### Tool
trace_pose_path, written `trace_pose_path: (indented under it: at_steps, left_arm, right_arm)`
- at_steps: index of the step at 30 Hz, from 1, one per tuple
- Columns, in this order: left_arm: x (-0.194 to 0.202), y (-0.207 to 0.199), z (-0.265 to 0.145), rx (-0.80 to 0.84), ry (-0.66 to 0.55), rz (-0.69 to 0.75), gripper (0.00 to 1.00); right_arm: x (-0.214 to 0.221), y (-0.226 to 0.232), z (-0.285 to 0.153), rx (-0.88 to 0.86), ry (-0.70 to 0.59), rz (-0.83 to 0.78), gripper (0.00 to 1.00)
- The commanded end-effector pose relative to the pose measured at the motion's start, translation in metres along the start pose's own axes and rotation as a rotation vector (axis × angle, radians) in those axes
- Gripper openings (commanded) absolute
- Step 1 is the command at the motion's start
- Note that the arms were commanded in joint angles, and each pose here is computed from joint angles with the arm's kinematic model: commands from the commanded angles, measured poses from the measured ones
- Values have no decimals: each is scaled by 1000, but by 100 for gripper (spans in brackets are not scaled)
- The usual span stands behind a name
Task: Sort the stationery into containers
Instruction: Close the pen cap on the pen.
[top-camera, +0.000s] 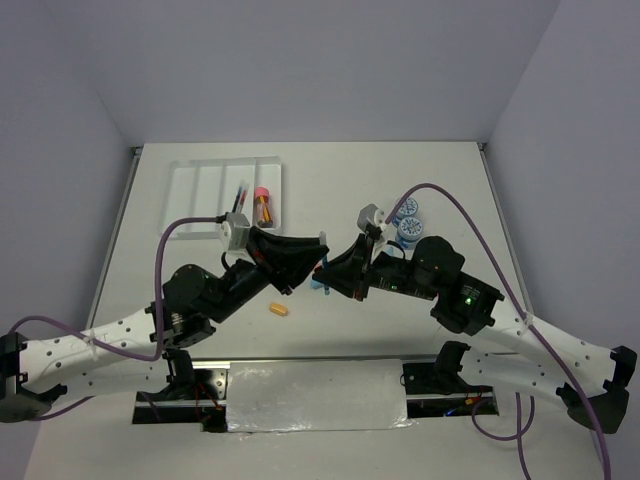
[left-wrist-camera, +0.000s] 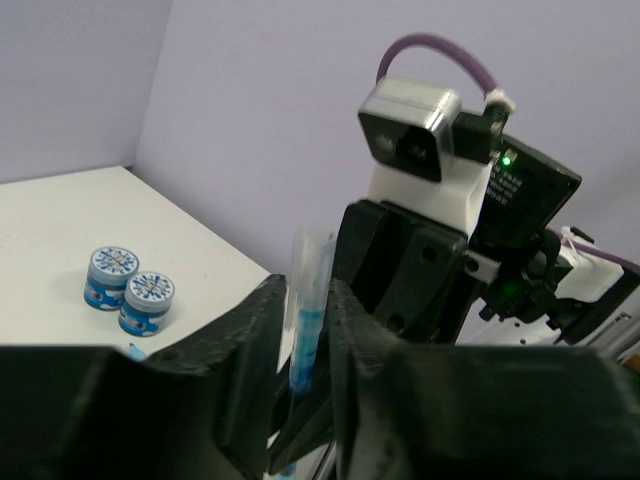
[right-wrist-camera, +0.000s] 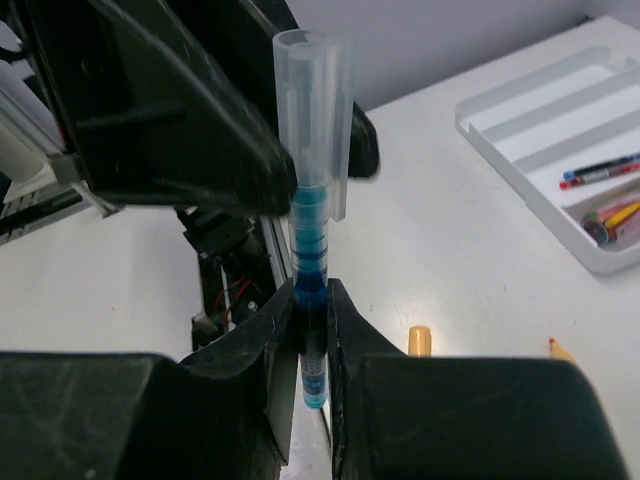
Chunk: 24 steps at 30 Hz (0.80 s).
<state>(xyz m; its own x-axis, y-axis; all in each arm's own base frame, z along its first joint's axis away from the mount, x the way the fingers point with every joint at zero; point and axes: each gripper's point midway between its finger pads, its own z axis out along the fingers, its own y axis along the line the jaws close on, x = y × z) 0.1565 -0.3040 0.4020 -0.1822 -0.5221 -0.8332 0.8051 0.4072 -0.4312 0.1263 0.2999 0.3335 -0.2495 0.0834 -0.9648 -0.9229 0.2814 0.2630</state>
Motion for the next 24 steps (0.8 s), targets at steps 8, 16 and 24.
trace_pose_path:
  at_steps: [8, 16, 24]
  left_arm:
    - [1, -11, 3, 58, 26, 54, 48]
    - [3, -14, 2, 81, 31, 58, 29]
    - [4, -21, -1, 125, 38, 81, 0]
  right_arm:
    - [-42, 17, 1, -77, -133, -124, 0]
    - [-41, 15, 0, -68, -131, -130, 0]
    - [-38, 13, 0, -57, -131, -126, 0]
